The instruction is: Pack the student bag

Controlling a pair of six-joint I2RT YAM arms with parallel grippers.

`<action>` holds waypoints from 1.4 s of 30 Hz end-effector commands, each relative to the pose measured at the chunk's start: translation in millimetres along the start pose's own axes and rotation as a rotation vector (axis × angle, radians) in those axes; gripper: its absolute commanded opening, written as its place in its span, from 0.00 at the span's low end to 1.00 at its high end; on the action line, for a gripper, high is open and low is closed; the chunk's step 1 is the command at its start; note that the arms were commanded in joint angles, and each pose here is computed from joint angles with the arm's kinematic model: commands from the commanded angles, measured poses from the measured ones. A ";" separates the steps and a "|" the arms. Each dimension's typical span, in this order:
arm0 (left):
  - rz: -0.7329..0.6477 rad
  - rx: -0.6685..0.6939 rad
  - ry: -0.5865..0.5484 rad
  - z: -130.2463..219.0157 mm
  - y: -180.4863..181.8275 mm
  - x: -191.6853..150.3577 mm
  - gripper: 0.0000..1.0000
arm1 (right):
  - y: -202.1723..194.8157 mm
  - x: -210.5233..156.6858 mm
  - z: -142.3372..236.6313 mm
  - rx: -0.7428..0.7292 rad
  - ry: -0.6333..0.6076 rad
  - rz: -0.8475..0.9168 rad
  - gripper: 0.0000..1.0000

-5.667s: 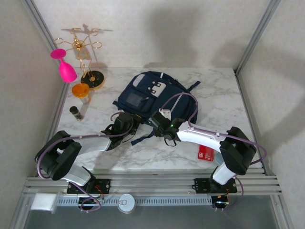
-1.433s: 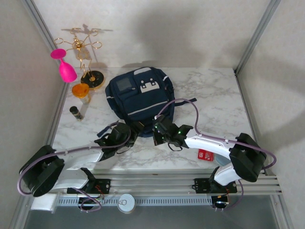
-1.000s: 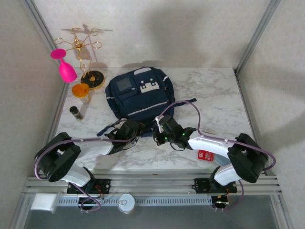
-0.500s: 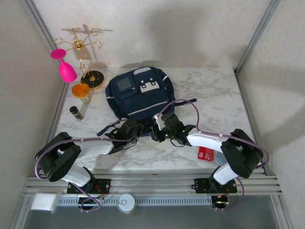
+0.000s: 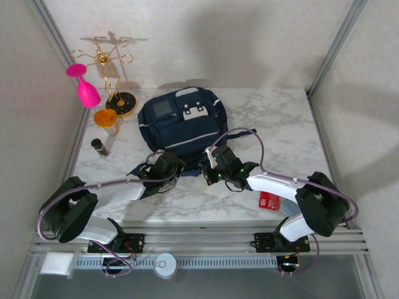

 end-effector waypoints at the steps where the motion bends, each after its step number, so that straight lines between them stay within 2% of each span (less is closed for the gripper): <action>1: -0.087 -0.004 -0.114 16.3 -3.6 20.2 0.00 | -23.0 -23.5 15.6 -0.231 0.113 -0.106 0.00; 4: -0.134 0.014 -0.121 22.2 -1.8 30.5 0.00 | -36.5 -35.8 24.4 -0.407 0.162 -0.143 0.00; 6: -0.142 0.024 -0.123 23.0 -2.6 45.0 0.00 | -36.0 -33.4 27.8 -0.400 0.149 -0.144 0.00; 11: -0.207 0.018 -0.155 23.3 -17.8 75.0 0.00 | -1.1 -20.2 34.2 -0.293 0.088 -0.046 0.00; 15: -0.289 -0.052 -0.099 9.8 -53.8 83.5 0.00 | 50.4 -4.8 28.9 -0.062 0.008 0.007 0.00; 19: -0.358 -0.074 -0.119 -5.7 -79.6 92.3 0.02 | 85.2 15.3 17.1 0.029 -0.036 0.041 0.00; 21: -0.361 -0.068 -0.112 -9.1 -84.4 100.5 0.10 | 88.3 23.2 13.0 0.052 -0.067 0.019 0.00; 24: -0.327 -0.099 -0.108 6.3 -78.6 101.4 0.34 | 87.7 31.0 11.0 0.026 -0.102 0.013 0.00; 26: -0.254 -0.113 -0.111 22.8 -62.7 97.5 0.50 | 85.3 29.5 9.0 -0.002 -0.105 0.022 0.00; 28: -0.164 -0.127 -0.058 32.7 -42.7 87.6 0.57 | 81.1 28.1 6.9 -0.016 -0.113 0.021 0.00; 32: -0.042 -0.154 0.055 37.3 -17.0 43.9 0.68 | 82.5 30.6 4.2 0.006 -0.127 0.048 0.00; 35: 0.076 -0.176 0.088 30.3 -7.2 26.1 0.68 | 81.7 29.1 2.0 -0.009 -0.119 0.062 0.00; 38: 0.136 -0.179 0.105 14.3 -10.5 14.9 0.65 | 81.5 27.0 0.6 -0.004 -0.119 0.076 0.00; 41: 0.159 -0.143 0.066 -0.8 -11.3 9.3 0.54 | 80.0 24.4 -1.7 -0.022 -0.111 0.081 0.00; 42: 0.174 -0.126 0.050 -5.0 -9.5 9.6 0.47 | 78.8 24.0 -2.3 -0.035 -0.111 0.082 0.00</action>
Point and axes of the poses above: each hand's point on the last joint's axis, 136 mm out from that joint toward the fingers, its own z axis back along the fingers, its own y axis along the line the jaws close on, x = y × z, the point moved 10 cm from there along z, back along the fingers, and after that the axes turned 15 degrees about z, right-handed, at the moved point
